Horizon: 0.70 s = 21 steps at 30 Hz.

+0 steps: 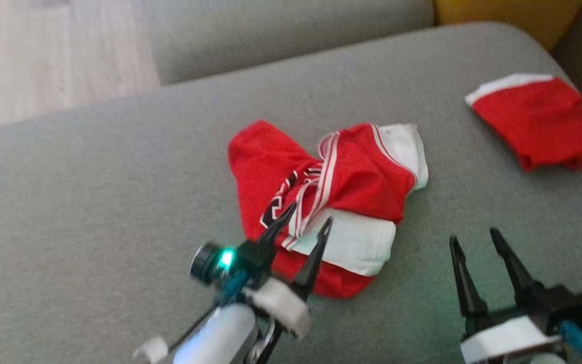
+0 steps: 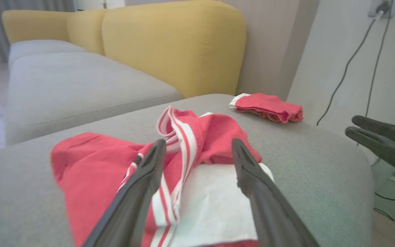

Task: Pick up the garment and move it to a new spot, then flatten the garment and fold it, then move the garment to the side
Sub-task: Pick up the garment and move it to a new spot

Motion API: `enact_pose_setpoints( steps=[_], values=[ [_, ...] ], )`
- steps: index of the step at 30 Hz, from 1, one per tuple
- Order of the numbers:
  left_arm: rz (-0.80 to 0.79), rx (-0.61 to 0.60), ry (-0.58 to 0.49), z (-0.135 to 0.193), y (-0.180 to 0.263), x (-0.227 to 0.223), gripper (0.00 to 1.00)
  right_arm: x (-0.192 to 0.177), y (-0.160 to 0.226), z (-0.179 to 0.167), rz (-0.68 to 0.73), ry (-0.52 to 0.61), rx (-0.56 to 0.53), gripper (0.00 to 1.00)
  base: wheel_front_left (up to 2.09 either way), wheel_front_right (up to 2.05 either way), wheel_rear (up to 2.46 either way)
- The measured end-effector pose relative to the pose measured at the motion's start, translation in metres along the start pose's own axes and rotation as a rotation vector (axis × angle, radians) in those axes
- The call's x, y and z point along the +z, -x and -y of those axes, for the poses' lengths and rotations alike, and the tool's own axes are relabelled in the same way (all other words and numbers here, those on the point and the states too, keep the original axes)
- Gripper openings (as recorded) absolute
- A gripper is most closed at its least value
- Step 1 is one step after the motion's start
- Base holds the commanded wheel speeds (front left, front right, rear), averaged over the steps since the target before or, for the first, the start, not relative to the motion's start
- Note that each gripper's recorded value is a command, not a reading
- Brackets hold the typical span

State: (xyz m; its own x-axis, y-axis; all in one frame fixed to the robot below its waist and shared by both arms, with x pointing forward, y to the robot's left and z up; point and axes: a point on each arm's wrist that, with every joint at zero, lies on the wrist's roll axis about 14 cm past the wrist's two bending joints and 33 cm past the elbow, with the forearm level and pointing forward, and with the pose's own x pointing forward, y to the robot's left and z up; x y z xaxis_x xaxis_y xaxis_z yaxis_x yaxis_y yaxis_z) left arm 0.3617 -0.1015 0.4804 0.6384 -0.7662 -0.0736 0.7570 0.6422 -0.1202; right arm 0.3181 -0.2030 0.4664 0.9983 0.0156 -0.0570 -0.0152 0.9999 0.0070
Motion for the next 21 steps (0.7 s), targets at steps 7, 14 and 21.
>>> enact_pose_setpoints(
  steps=[7,14,21],
  values=[
    [0.057,0.287,0.089,-0.036,0.065,-0.001,1.0,-0.003,0.017,-0.005,0.004,-0.01,0.014,1.0,0.0,0.0,0.0],
    [0.18,0.585,0.035,-0.081,0.147,0.019,1.0,0.006,0.018,-0.018,0.042,-0.015,0.045,1.0,0.0,0.0,0.0],
    [0.175,0.753,0.032,-0.091,0.206,0.003,1.0,0.012,0.02,-0.028,0.063,0.01,0.082,1.0,0.0,0.0,0.0]
  ],
)
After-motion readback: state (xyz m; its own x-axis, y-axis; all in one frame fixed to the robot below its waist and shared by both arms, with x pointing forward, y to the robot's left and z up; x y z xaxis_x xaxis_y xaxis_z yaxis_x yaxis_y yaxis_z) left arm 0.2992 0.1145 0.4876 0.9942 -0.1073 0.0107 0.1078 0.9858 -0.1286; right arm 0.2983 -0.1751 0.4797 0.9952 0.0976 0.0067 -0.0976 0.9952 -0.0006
